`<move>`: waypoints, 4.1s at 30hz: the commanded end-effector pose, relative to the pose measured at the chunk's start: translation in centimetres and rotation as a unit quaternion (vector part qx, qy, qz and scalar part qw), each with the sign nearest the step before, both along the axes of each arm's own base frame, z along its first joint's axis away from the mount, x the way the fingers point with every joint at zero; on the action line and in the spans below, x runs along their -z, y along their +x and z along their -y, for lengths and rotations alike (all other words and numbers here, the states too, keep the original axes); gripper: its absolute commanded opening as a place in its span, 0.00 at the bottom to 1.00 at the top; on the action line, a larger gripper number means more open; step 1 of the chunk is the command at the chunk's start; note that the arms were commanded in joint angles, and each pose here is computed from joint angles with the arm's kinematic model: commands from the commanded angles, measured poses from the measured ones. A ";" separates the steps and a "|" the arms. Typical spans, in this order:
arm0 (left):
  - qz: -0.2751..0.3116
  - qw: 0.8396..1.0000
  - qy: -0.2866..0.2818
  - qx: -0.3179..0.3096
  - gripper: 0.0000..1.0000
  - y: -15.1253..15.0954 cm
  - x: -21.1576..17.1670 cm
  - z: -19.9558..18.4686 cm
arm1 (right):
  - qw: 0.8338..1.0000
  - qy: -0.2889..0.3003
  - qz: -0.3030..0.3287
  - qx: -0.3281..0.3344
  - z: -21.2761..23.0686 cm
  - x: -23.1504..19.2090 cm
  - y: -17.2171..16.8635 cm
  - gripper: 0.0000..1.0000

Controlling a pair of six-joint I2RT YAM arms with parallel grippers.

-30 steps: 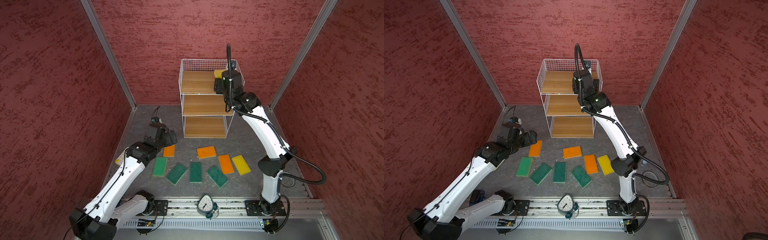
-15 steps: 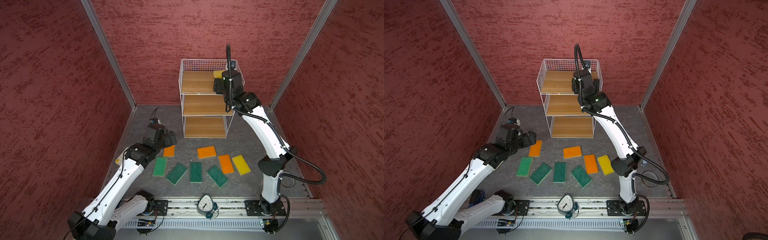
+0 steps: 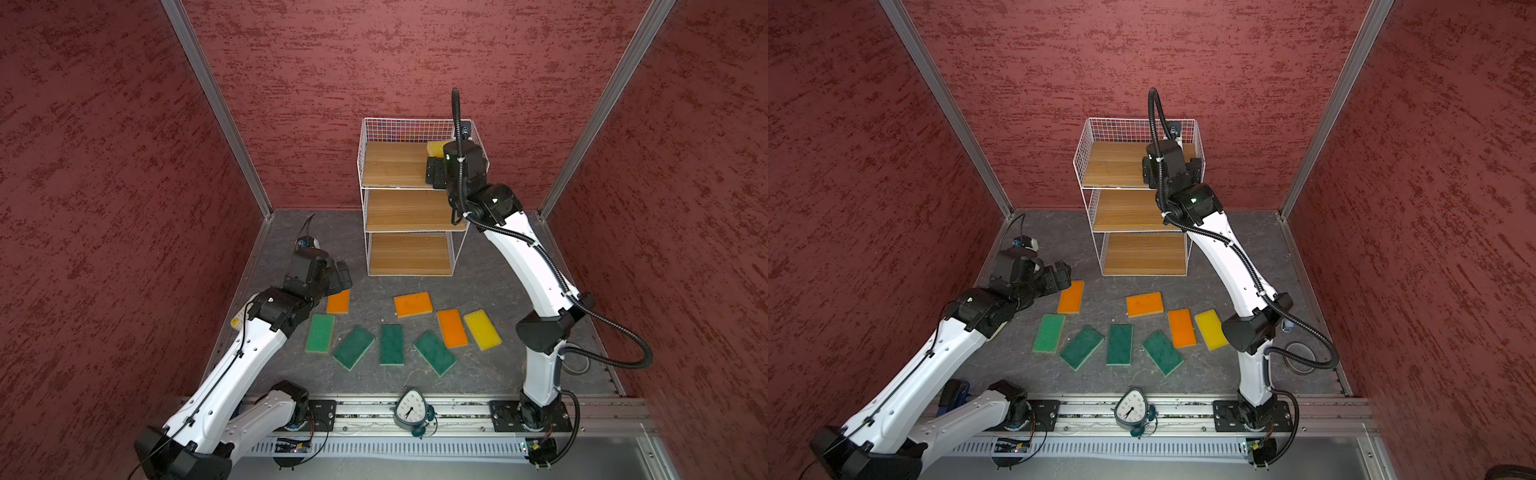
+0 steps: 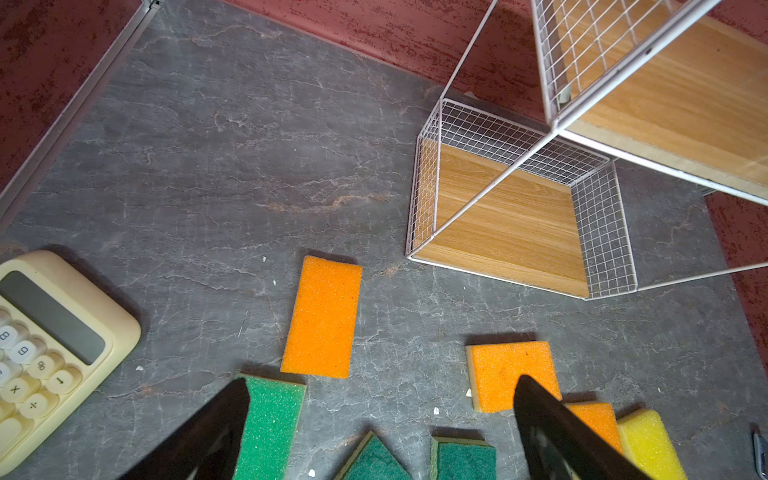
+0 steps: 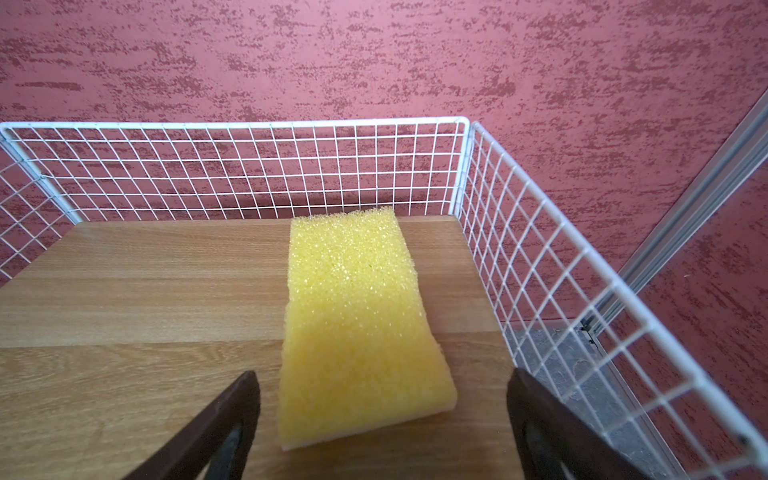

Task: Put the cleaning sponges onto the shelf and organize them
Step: 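Lower the yellow sponge with the right gripper onto the top shelf board, then open the right gripper to release the yellow sponge and lift away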

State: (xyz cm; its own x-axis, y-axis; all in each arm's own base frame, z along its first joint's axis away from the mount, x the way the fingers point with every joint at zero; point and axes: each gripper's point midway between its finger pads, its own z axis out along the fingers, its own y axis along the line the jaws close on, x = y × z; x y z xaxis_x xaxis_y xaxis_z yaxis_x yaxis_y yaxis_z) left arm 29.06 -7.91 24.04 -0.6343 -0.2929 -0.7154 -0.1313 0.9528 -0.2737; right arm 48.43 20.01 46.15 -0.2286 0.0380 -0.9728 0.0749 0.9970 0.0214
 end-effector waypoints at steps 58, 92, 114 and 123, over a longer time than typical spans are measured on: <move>-0.002 0.999 -0.047 -0.006 1.00 -0.4 1.1 -1.7 | 0.999 -0.020 0.002 0.026 -1.2 -0.1 -1.6 0.49; -0.001 0.998 -0.056 -0.001 1.00 -0.9 1.0 -2.1 | 0.996 -0.021 0.005 0.082 0.6 -0.4 -2.8 0.57; -0.014 0.998 -0.068 0.011 1.00 -1.1 1.3 -1.6 | 0.999 -0.020 0.004 0.046 1.6 -2.5 -4.8 0.79; -0.014 0.997 -0.073 0.012 1.00 -1.4 0.9 -1.5 | 1.000 -0.010 -0.003 0.019 1.0 -2.7 -5.6 0.83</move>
State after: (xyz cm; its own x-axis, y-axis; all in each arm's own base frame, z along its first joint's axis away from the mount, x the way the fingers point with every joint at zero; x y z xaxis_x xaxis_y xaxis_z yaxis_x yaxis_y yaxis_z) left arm 27.89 -6.46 22.73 -0.6629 -0.3828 -0.6434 -0.1297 0.9051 -0.4048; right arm 44.02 19.36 47.43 -0.2434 0.0145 -0.9698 0.1428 0.9895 -0.0211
